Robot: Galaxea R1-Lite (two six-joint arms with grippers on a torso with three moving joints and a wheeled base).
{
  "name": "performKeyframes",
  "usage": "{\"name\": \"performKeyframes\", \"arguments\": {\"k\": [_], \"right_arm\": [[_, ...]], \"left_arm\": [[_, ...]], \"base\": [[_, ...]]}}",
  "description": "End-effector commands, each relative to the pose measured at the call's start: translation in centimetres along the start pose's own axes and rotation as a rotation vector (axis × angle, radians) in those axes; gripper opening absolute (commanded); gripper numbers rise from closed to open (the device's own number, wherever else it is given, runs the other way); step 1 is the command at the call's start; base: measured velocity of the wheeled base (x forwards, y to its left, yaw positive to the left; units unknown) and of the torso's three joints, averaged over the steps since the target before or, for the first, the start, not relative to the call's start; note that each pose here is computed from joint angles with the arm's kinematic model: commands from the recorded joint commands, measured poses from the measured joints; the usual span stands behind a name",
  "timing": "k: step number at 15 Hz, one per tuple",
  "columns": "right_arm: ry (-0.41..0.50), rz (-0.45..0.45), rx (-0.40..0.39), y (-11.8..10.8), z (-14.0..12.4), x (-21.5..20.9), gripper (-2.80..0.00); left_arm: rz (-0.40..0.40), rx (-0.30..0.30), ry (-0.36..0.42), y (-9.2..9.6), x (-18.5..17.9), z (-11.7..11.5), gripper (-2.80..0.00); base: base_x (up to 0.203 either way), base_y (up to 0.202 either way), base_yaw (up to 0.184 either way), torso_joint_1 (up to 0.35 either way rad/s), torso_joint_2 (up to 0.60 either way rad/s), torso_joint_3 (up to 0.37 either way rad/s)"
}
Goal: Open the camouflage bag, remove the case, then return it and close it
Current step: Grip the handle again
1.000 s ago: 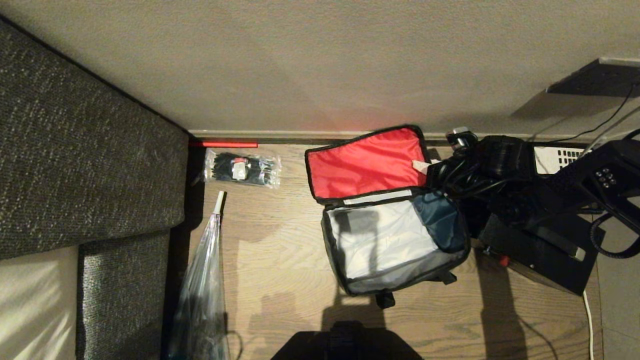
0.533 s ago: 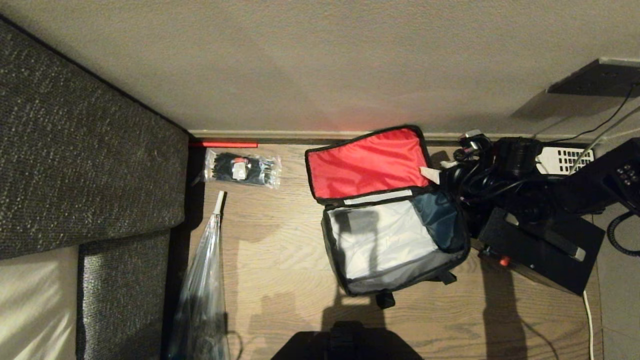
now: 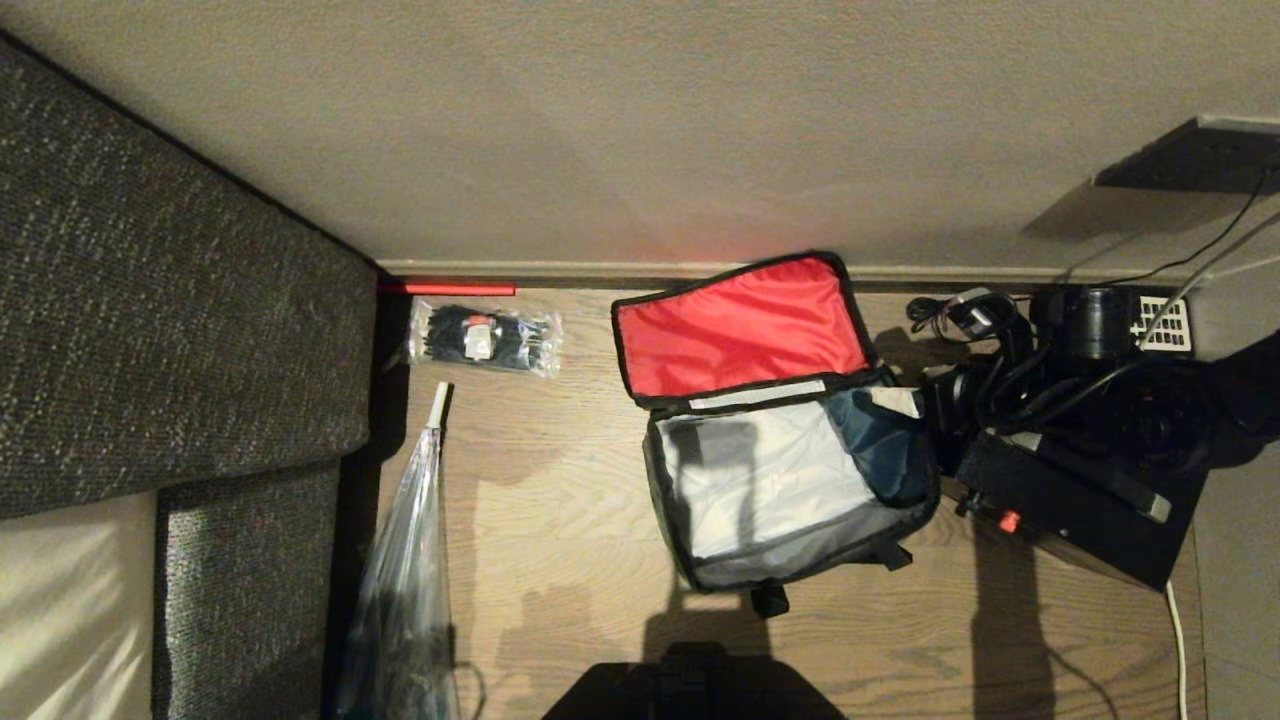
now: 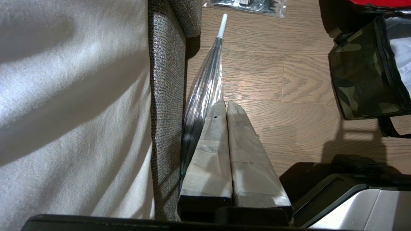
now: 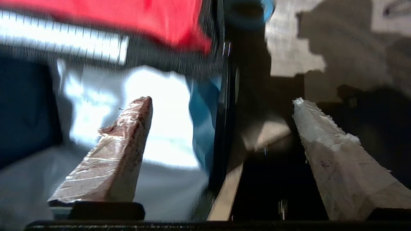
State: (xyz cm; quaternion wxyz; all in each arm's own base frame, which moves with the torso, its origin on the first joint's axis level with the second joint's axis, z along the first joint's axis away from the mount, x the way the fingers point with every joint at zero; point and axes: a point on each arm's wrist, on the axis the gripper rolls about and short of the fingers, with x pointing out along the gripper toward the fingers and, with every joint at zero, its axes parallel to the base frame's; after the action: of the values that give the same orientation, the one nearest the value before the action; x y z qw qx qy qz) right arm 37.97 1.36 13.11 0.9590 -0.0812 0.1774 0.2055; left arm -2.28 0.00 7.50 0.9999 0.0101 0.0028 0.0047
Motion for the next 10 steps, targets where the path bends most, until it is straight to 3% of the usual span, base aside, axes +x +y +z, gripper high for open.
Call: {"name": "performKeyframes", "arguments": {"k": [1, 4, 5, 6, 10], "right_arm": [[0.018, 0.006, 0.000, 0.4, -0.3, -0.9, 0.00], [0.065, 0.010, 0.017, 0.1, -1.8, 0.9, 0.00], [0.079, 0.011, 0.024, 0.1, -2.2, 1.6, -2.37], [0.103, 0.020, 0.034, 0.1, -3.0, 2.4, -2.80], [0.103, 0.020, 0.027, 0.0, -3.4, 4.1, -2.80]], "left_arm": [[0.001, 0.000, 0.000, 0.0, 0.0, -0.1, -2.80], [0.001, 0.001, 0.001, 0.0, 0.0, -0.1, -2.80], [0.001, 0.000, 0.002, 0.0, 0.0, -0.1, -2.80], [0.001, 0.001, 0.001, 0.0, 0.0, -0.1, -2.80], [0.000, 0.000, -0.001, 0.0, 0.0, 0.0, -2.80]], "base": [[0.000, 0.000, 0.000, 0.000, 0.00, 0.000], [0.000, 0.000, 0.000, 0.000, 0.00, 0.000], [0.000, 0.000, 0.000, 0.000, 0.00, 0.000], [0.000, 0.000, 0.000, 0.000, 0.00, 0.000], [0.000, 0.000, 0.000, 0.000, 0.00, 0.000]]}}
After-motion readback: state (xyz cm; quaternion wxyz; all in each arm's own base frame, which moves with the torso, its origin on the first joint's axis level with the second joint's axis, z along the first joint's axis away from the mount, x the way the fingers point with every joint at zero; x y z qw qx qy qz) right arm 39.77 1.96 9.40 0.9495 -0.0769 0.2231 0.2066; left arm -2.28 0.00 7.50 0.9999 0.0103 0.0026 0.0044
